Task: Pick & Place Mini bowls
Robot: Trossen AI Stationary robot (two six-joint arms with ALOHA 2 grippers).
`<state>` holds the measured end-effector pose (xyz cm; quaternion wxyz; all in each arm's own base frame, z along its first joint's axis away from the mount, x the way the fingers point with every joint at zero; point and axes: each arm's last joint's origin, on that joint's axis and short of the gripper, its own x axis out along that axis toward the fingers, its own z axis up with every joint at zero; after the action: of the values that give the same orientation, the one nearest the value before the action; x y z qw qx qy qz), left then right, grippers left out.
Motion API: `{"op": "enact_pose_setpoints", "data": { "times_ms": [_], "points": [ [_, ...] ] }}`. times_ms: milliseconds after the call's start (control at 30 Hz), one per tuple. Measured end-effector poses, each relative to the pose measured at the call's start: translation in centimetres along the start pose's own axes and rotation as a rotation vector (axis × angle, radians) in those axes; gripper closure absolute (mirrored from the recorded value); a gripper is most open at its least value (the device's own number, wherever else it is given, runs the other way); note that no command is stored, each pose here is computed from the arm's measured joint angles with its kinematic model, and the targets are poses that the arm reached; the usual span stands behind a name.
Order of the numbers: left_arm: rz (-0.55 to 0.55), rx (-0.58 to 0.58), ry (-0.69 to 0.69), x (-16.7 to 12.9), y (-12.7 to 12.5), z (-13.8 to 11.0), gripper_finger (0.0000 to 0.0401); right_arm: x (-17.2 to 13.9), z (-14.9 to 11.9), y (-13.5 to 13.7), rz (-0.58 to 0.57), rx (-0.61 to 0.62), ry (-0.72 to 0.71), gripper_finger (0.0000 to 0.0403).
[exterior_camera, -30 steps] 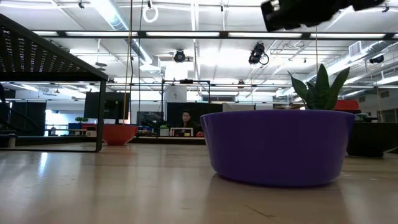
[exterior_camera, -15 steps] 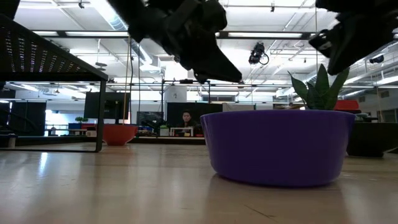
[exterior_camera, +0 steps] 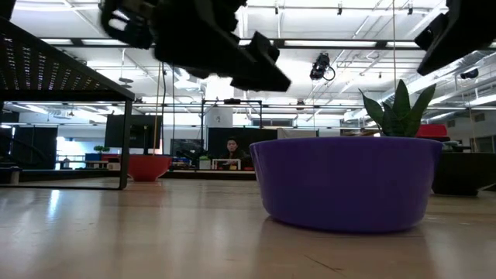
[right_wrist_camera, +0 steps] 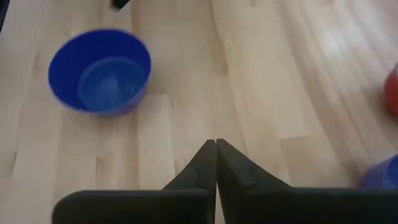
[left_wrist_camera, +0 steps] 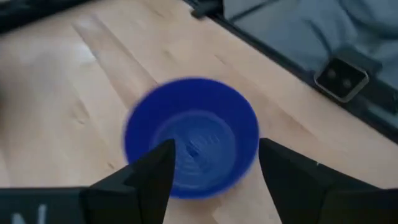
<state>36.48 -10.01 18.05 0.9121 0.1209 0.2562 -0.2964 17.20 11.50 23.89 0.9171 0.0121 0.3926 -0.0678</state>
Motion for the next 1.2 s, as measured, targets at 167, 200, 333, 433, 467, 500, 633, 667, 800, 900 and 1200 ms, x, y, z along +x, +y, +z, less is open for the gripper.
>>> {"op": "enact_pose_setpoints", "data": {
  "times_ms": [167,200,333,433,467,500,633,667,800,900,1200],
  "points": [
    [-0.044,0.096,0.040,0.7,-1.9,-0.1,0.0192,-0.1,0.4,0.4,0.012,0.022,-0.056,0.0398],
    [-0.037,0.128,0.043,0.8,-2.2,0.0,0.0198,-0.1,0.5,0.4,0.015,0.020,-0.063,0.0399],
    [-0.031,0.281,0.058,1.1,-3.2,0.2,0.0214,-0.1,0.7,0.5,0.027,0.010,-0.084,0.0398],
    [-0.006,0.375,0.079,1.3,-3.7,0.1,0.0213,-0.1,0.8,0.6,0.030,0.014,-0.088,0.0394],
    [-0.002,0.385,0.086,1.4,-3.7,0.0,0.0212,-0.1,0.8,0.6,0.030,0.017,-0.091,0.0394],
    [0.000,0.385,0.096,1.5,-3.6,-0.2,0.0211,-0.1,0.8,0.6,0.028,0.021,-0.093,0.0394],
    [-0.007,0.371,0.121,2.1,-2.9,-1.2,0.0212,-0.1,0.9,0.6,0.027,0.022,-0.103,0.0396],
    [-0.005,0.368,0.124,2.3,-2.8,-1.4,0.0213,-0.1,0.9,0.7,0.030,0.022,-0.109,0.0397],
    [-0.020,0.370,0.114,2.2,-2.6,-1.4,0.0217,-0.2,1.2,0.8,0.043,0.011,-0.131,0.0395],
    [0.000,0.325,0.123,2.0,-2.6,-1.3,0.0217,0.0,1.7,1.4,0.096,0.002,-0.177,0.0390],
    [0.106,0.051,0.086,1.0,-0.3,0.0,0.0218,5.4,1.3,4.9,0.505,-0.372,-0.191,0.0333]
  ]
}}
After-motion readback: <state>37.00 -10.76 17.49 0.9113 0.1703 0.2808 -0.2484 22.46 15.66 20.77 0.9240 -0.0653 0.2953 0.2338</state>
